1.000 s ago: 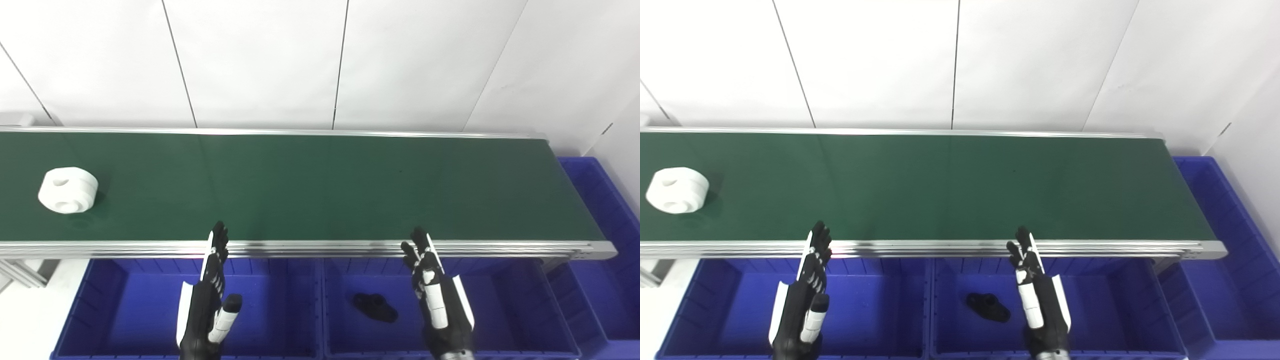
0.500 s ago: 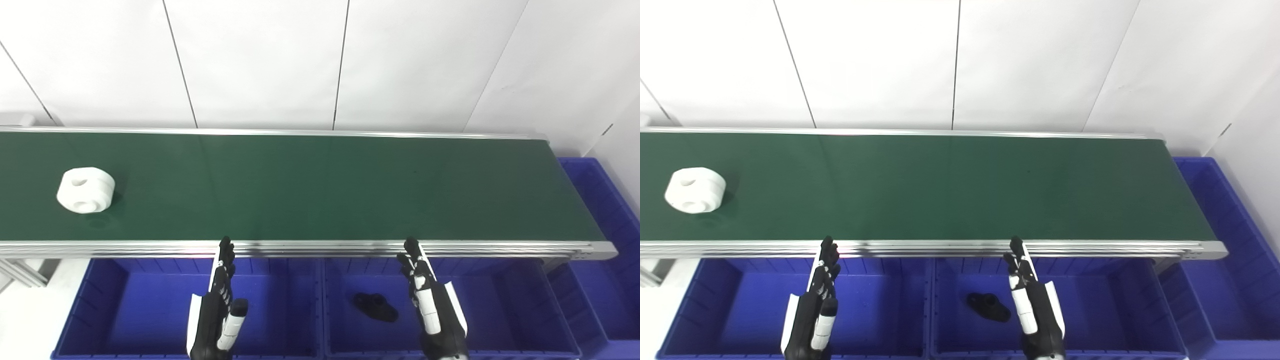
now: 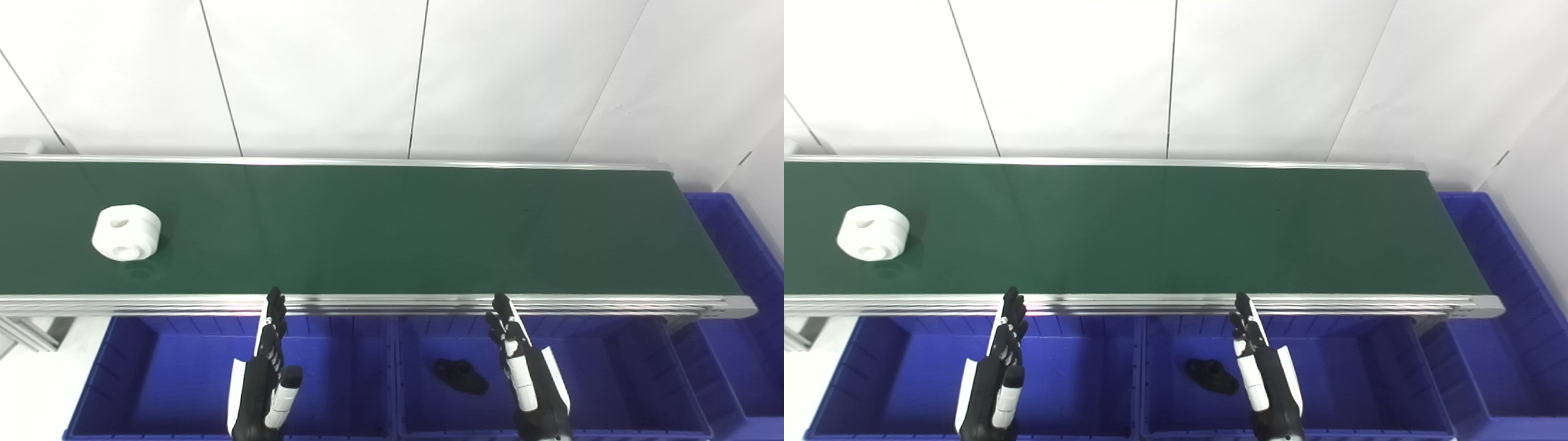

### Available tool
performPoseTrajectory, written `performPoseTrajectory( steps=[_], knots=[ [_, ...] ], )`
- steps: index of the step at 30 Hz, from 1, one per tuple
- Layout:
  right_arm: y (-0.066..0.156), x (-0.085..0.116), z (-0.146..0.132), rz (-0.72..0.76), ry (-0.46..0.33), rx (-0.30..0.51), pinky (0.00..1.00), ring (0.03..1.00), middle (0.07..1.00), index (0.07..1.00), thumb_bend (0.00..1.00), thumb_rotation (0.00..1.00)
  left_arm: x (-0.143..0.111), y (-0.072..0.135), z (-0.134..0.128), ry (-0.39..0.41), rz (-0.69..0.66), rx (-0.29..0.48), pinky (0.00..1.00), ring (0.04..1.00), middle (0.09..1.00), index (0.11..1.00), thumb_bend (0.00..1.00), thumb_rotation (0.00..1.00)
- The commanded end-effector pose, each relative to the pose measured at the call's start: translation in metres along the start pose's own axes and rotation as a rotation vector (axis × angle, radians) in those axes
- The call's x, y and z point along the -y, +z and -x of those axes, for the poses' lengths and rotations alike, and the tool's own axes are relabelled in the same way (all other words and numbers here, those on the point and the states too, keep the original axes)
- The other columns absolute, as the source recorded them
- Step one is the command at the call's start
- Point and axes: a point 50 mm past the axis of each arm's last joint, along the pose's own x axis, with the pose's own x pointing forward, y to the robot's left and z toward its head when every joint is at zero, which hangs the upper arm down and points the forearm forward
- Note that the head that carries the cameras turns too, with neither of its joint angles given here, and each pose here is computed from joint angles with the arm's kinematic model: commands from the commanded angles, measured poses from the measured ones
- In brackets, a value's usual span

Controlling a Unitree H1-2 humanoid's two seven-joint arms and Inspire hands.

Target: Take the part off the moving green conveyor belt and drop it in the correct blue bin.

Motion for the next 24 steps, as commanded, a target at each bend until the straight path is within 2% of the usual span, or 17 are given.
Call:
performPoseTrajectory(
  steps=[1,3,10,19,24],
  knots=[
    [0.013,0.000,-0.005,0.010,0.009,0.096,0.98,0.975,1.000,1.000,0.81,0.97,0.002,0.007,-0.003,0.009,0.007,0.062,1.00,1.000,1.000,1.000,0.84,0.96],
    [0.011,0.002,-0.003,0.001,0.005,0.092,0.98,0.975,1.000,1.000,0.81,0.96,0.005,0.005,-0.002,0.007,0.012,0.056,1.00,1.000,1.000,1.000,0.85,0.95],
    [-0.007,0.013,0.000,0.011,0.005,0.092,1.00,0.977,1.000,1.000,0.82,0.96,0.013,-0.009,0.002,-0.015,0.011,0.010,1.00,1.000,1.000,1.000,0.98,0.97],
    [-0.016,0.029,-0.001,-0.006,0.012,0.091,1.00,0.996,1.000,1.000,0.84,0.99,0.026,-0.018,0.002,-0.024,-0.010,0.013,1.00,0.995,1.000,1.000,0.94,0.95],
    [-0.023,0.038,-0.003,-0.033,0.017,0.088,1.00,1.000,1.000,1.000,0.83,0.98,0.035,-0.020,0.000,-0.023,-0.010,0.011,0.97,0.976,0.994,1.000,0.87,0.86]
  ],
)
